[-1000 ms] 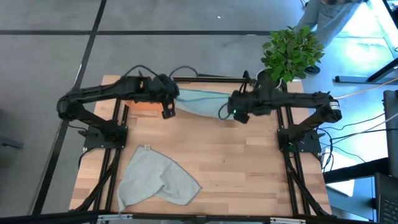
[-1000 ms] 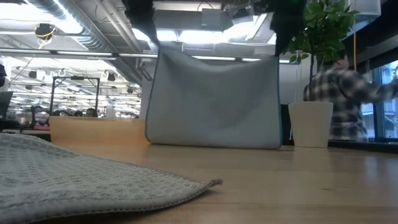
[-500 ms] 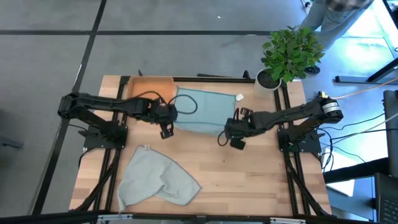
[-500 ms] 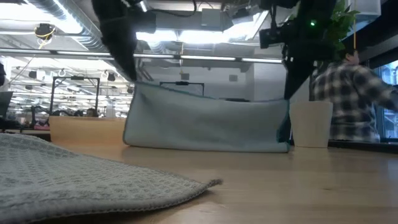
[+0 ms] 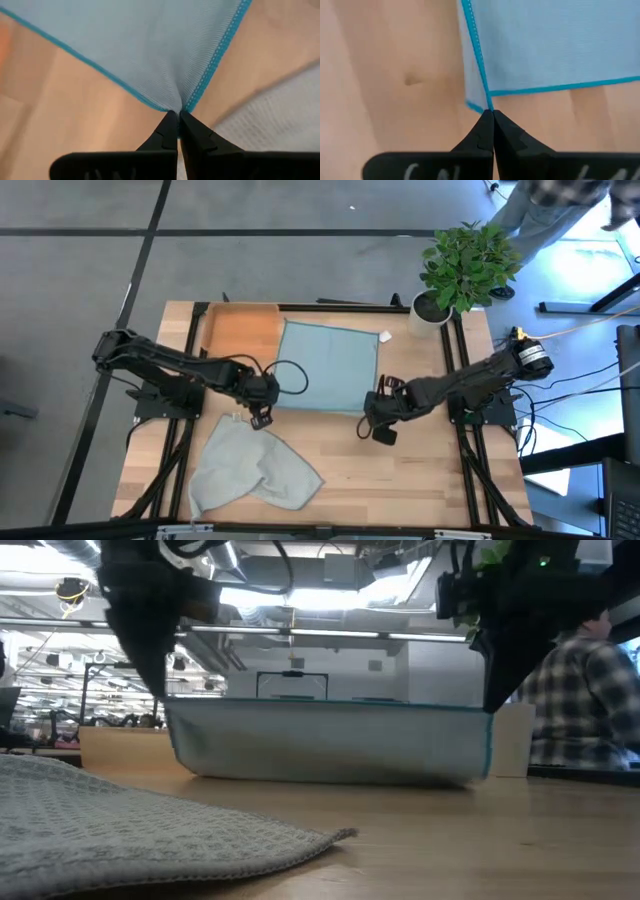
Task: Roll microfiber towels into tight, uniform cylinder then place into a basket
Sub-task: Fold the blue microfiber cloth
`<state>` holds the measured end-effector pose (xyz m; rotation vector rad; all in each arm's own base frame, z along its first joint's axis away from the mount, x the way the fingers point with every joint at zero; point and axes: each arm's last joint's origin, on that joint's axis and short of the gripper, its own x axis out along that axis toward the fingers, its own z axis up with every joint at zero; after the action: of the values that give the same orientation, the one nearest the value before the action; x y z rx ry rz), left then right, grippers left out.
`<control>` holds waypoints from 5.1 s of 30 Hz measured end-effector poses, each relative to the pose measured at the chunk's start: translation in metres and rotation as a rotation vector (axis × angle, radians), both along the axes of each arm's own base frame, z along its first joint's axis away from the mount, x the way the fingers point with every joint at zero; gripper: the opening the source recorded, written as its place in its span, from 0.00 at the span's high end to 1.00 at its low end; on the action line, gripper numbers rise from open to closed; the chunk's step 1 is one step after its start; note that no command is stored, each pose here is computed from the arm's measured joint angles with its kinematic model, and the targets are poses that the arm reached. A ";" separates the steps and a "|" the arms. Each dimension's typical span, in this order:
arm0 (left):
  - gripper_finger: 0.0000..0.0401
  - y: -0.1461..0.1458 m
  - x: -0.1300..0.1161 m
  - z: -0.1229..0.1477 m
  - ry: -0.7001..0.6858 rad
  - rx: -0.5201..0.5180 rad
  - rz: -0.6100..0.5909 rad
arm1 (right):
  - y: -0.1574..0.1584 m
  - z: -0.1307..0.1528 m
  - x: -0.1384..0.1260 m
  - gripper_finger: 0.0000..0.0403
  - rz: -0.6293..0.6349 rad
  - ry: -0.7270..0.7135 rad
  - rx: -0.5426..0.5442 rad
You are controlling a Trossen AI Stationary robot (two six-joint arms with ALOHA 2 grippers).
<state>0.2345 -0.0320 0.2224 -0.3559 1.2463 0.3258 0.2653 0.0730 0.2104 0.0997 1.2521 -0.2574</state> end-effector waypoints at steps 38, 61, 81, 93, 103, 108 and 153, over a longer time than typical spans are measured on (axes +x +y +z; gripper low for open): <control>1.00 -0.089 -0.016 0.005 -0.039 -0.330 -0.123 | 0.062 0.005 -0.009 1.00 0.175 -0.069 0.275; 1.00 -0.077 -0.013 0.004 -0.120 -0.067 -0.131 | 0.026 0.004 0.005 1.00 0.241 -0.099 0.068; 1.00 -0.015 -0.005 0.001 -0.052 0.198 0.113 | -0.046 0.002 0.010 1.00 0.044 0.017 -0.208; 1.00 0.022 -0.002 -0.003 -0.042 0.321 0.243 | -0.077 0.002 0.015 1.00 -0.034 -0.005 -0.260; 1.00 0.045 -0.003 -0.018 -0.037 0.342 0.294 | -0.089 0.002 0.014 1.00 -0.079 0.002 -0.289; 1.00 0.052 0.000 -0.021 -0.076 0.348 0.270 | -0.089 0.002 0.014 1.00 -0.086 0.003 -0.302; 0.80 0.072 -0.005 -0.049 -0.108 0.252 0.142 | -0.068 -0.026 0.053 0.60 0.063 -0.160 0.054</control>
<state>0.2298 0.0396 0.1739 -0.2416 1.0615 0.5725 0.3179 0.0049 0.1840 0.1246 1.1012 -0.1586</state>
